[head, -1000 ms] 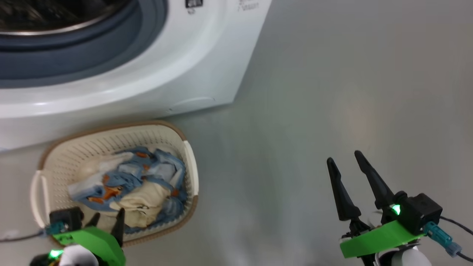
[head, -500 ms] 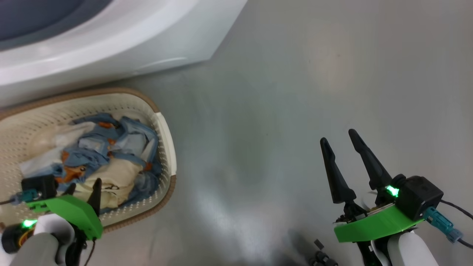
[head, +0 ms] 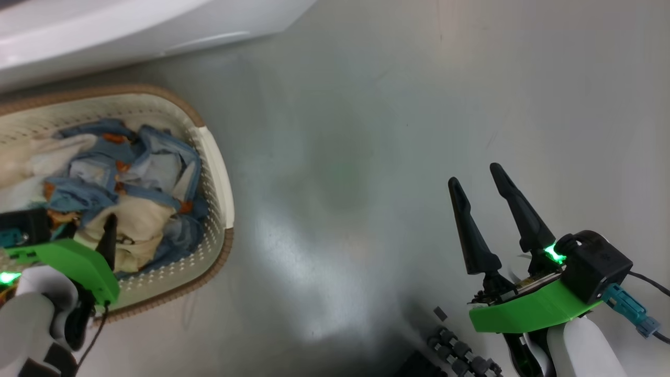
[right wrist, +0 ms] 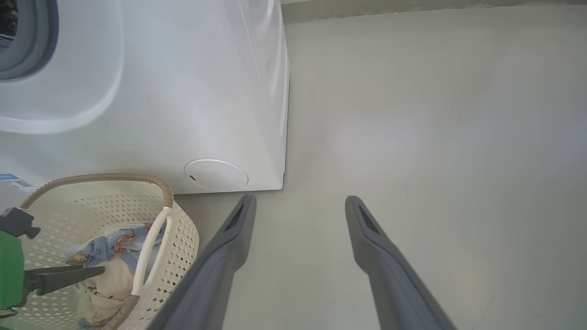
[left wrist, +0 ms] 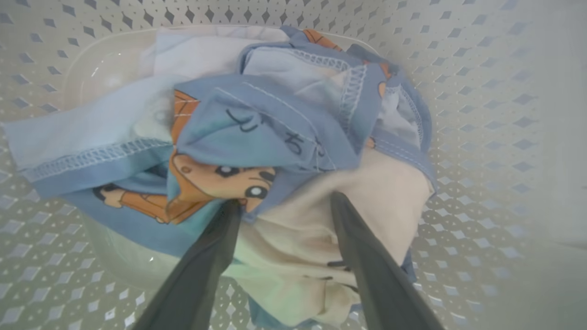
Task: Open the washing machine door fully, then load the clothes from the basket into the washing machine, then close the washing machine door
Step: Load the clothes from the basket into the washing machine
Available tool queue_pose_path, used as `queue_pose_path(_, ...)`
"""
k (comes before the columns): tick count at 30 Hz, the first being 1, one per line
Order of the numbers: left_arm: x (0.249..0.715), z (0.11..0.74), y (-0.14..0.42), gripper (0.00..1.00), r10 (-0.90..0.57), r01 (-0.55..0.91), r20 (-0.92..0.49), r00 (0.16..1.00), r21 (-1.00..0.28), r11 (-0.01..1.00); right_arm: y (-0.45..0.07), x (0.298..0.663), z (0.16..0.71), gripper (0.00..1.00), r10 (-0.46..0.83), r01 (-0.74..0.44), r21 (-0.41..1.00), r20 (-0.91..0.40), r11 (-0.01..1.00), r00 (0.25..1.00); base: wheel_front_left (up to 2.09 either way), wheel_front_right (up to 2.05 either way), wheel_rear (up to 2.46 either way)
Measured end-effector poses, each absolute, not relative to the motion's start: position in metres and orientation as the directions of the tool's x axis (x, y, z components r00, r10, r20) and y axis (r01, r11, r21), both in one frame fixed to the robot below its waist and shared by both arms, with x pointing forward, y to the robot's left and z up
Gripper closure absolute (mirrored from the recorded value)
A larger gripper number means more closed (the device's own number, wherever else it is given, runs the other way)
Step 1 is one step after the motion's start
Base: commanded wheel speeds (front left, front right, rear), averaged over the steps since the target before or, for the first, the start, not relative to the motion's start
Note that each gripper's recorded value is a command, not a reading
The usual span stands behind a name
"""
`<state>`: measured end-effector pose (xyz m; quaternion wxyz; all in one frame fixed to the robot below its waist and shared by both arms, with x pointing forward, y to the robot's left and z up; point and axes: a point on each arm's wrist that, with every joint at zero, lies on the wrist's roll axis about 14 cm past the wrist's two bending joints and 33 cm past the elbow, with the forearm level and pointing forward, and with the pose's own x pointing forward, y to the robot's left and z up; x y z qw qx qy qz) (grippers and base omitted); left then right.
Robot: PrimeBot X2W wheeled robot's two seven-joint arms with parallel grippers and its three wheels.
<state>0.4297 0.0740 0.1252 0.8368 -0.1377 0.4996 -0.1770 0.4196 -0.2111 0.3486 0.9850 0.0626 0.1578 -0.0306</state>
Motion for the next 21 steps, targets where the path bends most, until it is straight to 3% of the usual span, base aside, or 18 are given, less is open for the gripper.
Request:
queue_pose_path(19, 0.44, 0.088, 0.061, 0.01, -0.447, 0.212, -0.804, 0.392, -0.394, 0.894, -0.218, 0.416, 0.329, 0.0, -0.059, 0.097, 0.087, -0.364, 0.992, 0.929, 0.0, 0.0, 0.0)
queue_pose_path(20, 0.44, 0.086, 0.061, 0.26, -0.446, 0.216, -0.805, 0.391, -0.391, 0.895, -0.218, 0.416, 0.328, 0.0, -0.06, 0.097, 0.086, -0.367, 0.992, 0.929, 0.0, 0.0, 0.0)
queue_pose_path(21, 0.44, 0.085, 0.061, 0.65, -0.445, 0.223, -0.806, 0.39, -0.387, 0.895, -0.218, 0.416, 0.327, 0.0, -0.06, 0.098, 0.085, -0.368, 0.992, 0.928, 0.0, 0.0, 0.0)
